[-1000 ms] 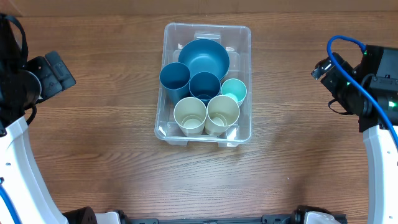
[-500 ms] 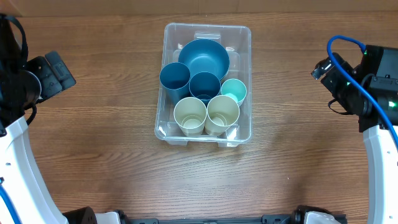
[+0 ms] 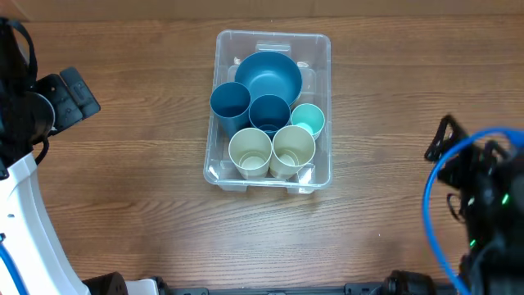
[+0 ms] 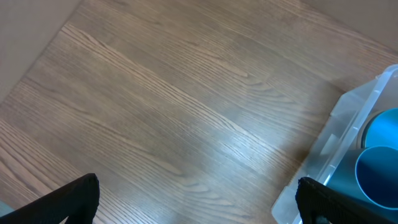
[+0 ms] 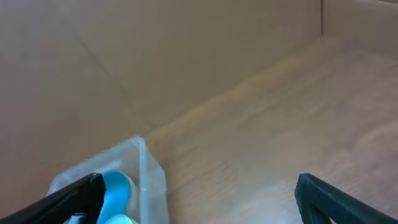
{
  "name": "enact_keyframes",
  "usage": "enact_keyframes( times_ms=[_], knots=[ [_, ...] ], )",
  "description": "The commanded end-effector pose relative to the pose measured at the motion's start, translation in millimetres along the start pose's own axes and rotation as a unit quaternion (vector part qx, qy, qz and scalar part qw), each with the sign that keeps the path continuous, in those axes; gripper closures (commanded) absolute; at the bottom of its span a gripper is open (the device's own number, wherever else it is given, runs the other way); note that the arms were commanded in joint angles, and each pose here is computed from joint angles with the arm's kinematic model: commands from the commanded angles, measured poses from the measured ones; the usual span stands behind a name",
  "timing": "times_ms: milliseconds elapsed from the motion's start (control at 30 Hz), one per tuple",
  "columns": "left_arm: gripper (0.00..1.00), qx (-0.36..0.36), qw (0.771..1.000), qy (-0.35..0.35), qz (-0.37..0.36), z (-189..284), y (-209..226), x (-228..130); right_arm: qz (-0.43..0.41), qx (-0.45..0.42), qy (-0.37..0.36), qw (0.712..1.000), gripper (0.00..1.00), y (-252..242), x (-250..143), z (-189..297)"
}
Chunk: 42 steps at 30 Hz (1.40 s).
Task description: Pack container
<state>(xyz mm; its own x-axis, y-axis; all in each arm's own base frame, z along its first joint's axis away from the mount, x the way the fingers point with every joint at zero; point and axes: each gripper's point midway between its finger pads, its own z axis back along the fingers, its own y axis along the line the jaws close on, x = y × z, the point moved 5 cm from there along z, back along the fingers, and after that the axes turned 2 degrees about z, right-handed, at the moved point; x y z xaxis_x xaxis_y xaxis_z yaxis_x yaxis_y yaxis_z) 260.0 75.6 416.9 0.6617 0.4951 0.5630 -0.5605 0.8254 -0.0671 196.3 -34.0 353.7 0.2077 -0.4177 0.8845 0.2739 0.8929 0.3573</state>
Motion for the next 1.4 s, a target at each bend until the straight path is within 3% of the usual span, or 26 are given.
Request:
enact_keyframes(
  times_ms=[0, 233, 400, 667, 1033, 1367],
  knots=[
    [0.00, -0.001, 1.000, -0.002, 0.006, 1.0, 1.3, 0.5, 0.034, -0.009, 0.010, 0.999, 0.00, -21.4, -49.3, 1.2],
    [0.00, -0.001, 1.000, -0.002, 0.006, 1.0, 1.3, 0.5, 0.032, 0.001, 0.065, 0.997, 0.00, -49.0, -135.6, -13.8],
    [0.00, -0.001, 1.000, -0.002, 0.006, 1.0, 1.3, 0.5, 0.032, 0.006, 0.073, 0.997, 0.00, -58.3, -163.4, -20.5],
    [0.00, -0.001, 1.000, -0.002, 0.006, 1.0, 1.3, 0.5, 0.032, 0.006, 0.071, 0.997, 0.00, -65.9, -181.9, -23.5],
    [0.00, -0.001, 1.000, -0.002, 0.006, 1.0, 1.3, 0.5, 0.030, -0.020, 0.140, 0.989, 0.00, -86.0, -231.3, -37.7],
    [0.00, -0.001, 1.000, -0.002, 0.006, 1.0, 1.3, 0.5, 0.030, -0.021, 0.143, 0.989, 0.00, -86.5, -232.7, -37.5]
  ],
)
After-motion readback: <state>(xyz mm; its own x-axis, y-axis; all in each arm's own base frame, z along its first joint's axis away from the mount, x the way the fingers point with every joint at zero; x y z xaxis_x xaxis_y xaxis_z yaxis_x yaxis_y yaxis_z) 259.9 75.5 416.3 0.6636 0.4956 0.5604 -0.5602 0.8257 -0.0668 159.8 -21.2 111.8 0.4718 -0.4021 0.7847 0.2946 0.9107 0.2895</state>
